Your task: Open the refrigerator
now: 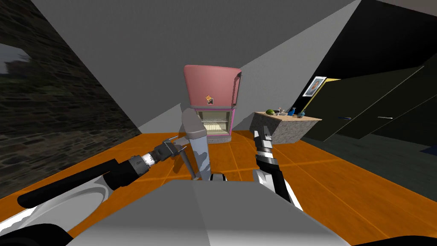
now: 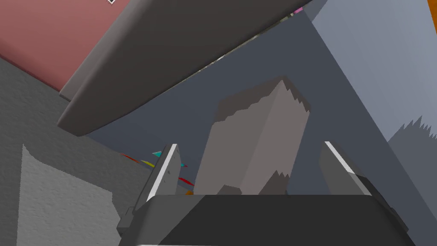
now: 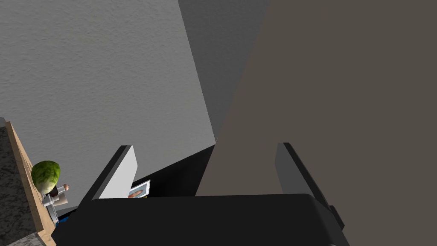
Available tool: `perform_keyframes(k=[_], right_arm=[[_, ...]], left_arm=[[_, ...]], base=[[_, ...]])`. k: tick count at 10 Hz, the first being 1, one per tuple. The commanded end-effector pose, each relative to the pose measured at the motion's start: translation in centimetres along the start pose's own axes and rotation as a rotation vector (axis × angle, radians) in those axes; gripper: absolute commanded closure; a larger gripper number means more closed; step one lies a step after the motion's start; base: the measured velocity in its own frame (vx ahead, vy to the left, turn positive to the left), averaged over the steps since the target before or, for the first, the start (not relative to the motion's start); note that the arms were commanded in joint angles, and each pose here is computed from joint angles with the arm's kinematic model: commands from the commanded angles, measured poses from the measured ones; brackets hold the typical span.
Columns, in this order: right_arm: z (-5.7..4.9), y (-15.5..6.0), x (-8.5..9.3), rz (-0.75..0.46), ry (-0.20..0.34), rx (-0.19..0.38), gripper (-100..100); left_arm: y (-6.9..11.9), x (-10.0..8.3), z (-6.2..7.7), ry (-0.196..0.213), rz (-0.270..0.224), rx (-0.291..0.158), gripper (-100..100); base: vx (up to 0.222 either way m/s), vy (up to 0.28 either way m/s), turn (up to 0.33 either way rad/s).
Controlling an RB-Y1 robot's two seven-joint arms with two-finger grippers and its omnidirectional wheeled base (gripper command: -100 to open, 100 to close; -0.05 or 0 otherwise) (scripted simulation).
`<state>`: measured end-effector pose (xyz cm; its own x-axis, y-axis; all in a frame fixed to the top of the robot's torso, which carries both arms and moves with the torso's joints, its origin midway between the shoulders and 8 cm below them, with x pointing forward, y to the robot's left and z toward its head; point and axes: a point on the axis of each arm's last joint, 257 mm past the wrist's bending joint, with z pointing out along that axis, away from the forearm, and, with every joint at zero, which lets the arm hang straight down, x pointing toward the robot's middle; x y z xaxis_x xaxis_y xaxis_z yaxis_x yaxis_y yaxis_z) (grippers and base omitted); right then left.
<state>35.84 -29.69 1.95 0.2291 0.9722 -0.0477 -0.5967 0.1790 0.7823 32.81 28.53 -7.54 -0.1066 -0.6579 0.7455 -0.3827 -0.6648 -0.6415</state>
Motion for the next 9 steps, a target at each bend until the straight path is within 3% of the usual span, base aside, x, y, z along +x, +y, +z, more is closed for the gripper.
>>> perform_keyframes(k=[1, 9], right_arm=[[0.0, 0.0, 0.0, 0.000, 0.000, 0.000, 0], [0.0, 0.0, 0.0, 0.000, 0.000, 0.000, 0]], left_arm=[[-1.3, 0.6, -0.1, 0.003, 0.002, -0.008, -100], [-3.9, 3.1, 0.1, 0.026, 0.008, -0.032, -100]], base=[[0.020, -0.067, 0.046], [0.002, -0.023, 0.031]])
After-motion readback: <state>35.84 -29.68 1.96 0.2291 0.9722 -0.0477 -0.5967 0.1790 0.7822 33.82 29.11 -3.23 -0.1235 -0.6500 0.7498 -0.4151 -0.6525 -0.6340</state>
